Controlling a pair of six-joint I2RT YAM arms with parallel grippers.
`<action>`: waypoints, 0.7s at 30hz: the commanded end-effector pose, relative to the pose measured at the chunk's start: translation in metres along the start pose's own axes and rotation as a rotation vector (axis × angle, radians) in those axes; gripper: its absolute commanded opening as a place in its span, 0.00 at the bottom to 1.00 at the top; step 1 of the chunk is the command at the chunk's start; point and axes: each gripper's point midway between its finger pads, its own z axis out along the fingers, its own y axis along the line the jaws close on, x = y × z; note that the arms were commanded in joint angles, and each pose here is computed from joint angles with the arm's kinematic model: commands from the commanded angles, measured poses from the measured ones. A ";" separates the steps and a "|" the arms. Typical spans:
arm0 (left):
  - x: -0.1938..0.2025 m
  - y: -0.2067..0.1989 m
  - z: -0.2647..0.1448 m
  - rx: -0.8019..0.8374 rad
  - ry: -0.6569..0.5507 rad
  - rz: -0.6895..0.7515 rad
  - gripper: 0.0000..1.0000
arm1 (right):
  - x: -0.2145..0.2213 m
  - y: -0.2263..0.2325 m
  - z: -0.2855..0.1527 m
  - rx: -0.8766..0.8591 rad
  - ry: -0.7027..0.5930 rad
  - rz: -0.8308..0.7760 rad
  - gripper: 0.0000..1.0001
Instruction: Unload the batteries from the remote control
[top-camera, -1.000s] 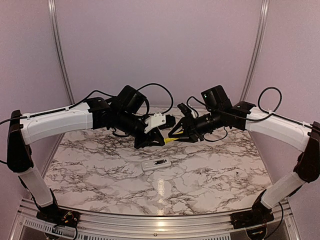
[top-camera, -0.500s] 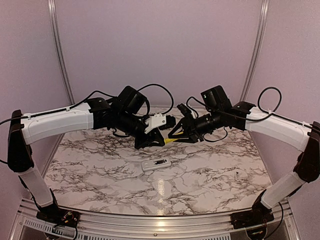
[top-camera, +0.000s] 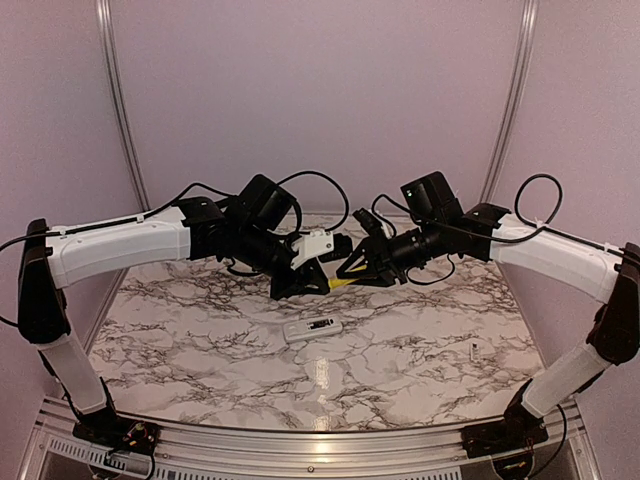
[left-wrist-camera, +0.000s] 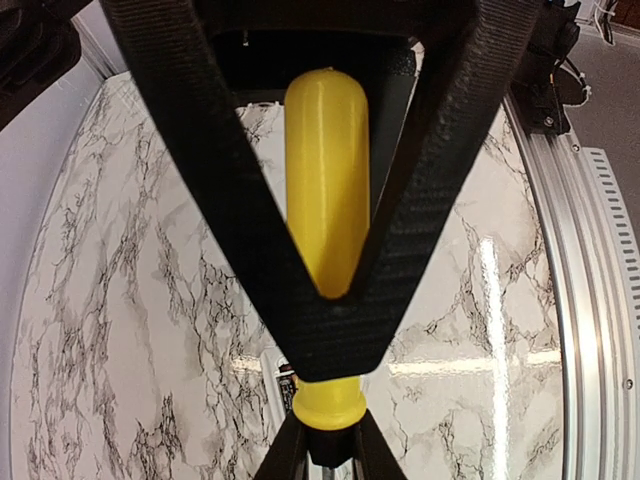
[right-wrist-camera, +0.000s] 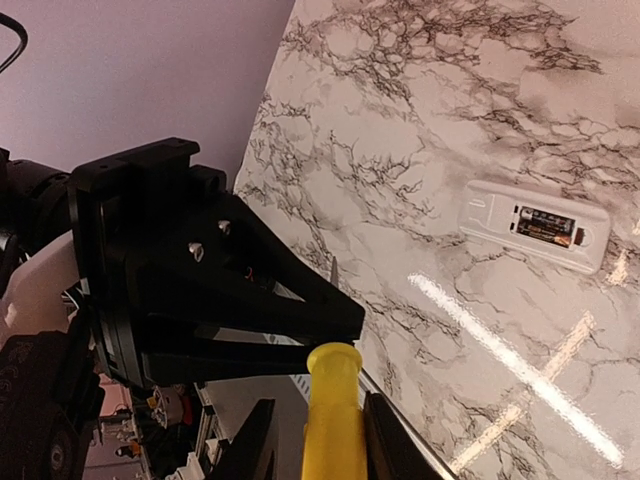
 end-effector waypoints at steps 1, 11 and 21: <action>-0.004 0.002 0.003 -0.004 -0.001 0.001 0.00 | 0.000 0.007 0.002 -0.009 0.013 -0.022 0.27; -0.003 0.001 0.004 0.001 0.000 0.001 0.00 | 0.005 0.000 0.001 0.015 0.023 -0.013 0.27; -0.003 -0.001 0.003 0.009 -0.004 0.008 0.00 | 0.000 0.002 0.000 0.020 0.001 -0.024 0.26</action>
